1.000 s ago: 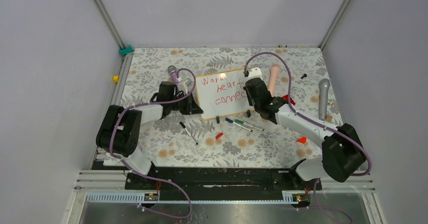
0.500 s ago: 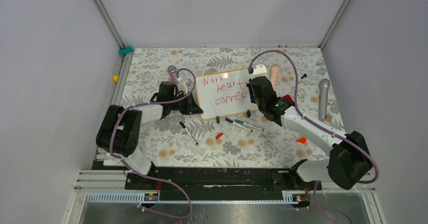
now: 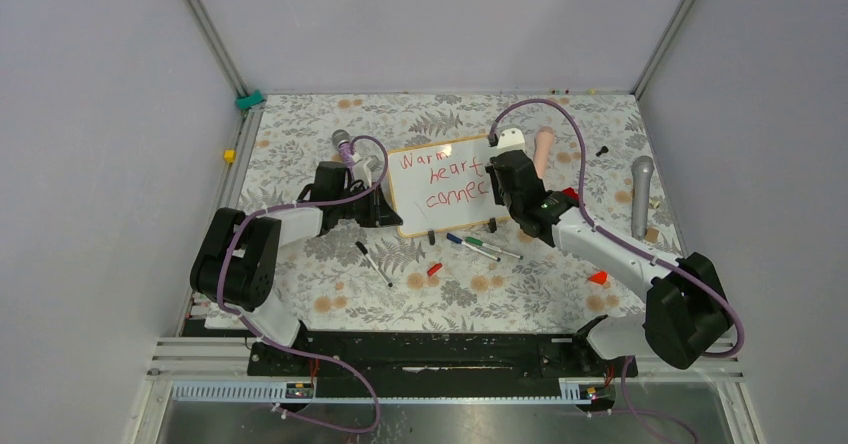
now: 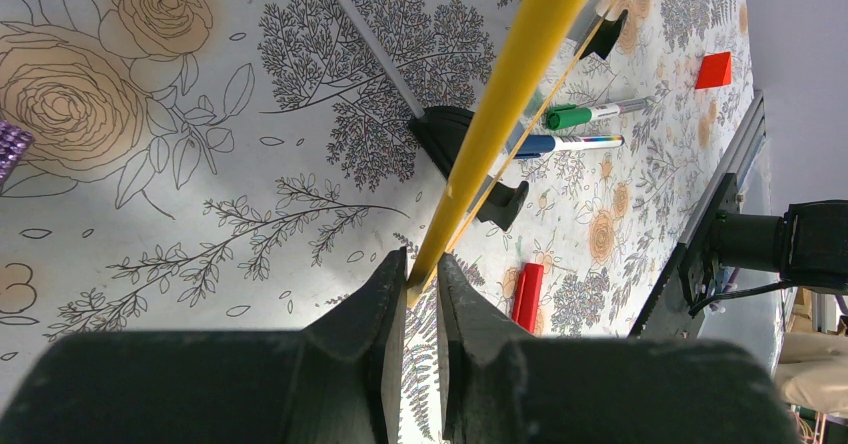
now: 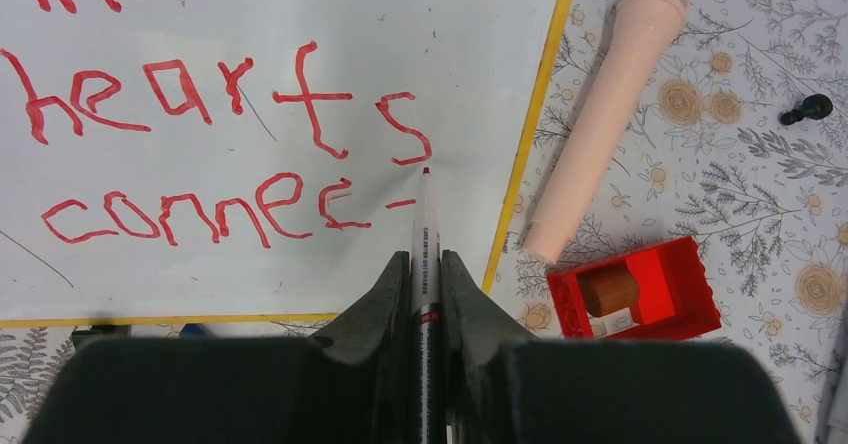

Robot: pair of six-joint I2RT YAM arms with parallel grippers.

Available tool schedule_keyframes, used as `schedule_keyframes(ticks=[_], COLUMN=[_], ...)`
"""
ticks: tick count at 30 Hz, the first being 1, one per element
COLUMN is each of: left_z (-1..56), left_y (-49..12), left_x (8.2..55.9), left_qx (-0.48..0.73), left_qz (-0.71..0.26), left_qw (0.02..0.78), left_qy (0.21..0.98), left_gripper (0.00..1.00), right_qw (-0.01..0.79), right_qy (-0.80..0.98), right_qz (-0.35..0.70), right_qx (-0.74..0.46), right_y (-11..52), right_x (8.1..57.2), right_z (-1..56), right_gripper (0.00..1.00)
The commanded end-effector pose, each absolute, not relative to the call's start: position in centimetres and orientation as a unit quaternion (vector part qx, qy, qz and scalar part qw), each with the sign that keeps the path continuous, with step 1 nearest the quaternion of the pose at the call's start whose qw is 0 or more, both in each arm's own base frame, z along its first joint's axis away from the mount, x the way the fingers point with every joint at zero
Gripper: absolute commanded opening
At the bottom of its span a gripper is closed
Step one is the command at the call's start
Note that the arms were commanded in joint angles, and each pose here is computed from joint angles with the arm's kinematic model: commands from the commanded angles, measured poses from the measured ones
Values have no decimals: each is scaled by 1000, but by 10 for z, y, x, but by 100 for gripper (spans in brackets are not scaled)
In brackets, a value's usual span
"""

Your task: Write a sentence on the whiteboard

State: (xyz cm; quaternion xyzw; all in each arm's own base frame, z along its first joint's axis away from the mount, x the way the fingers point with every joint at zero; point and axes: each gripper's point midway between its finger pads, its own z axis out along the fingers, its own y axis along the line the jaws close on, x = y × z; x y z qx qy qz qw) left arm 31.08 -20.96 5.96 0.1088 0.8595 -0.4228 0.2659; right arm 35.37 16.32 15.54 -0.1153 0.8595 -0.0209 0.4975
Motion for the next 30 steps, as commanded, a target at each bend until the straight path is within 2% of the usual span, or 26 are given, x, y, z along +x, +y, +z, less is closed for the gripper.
schedule_keyframes(ticks=[1, 30], left_z=[67, 66], left_y=[-206, -206], left_x=[330, 330], left_qx=[110, 108], left_qz=[-408, -408], left_qw=[294, 294], left_qy=[857, 858], left_gripper=[0, 0], right_qw=[522, 490], right_qy=[847, 865], right_qz=[3, 5], right_qx=[-100, -108], right_y=[172, 171], right_x=[366, 358], right_z=[177, 150], right_gripper=[0, 0])
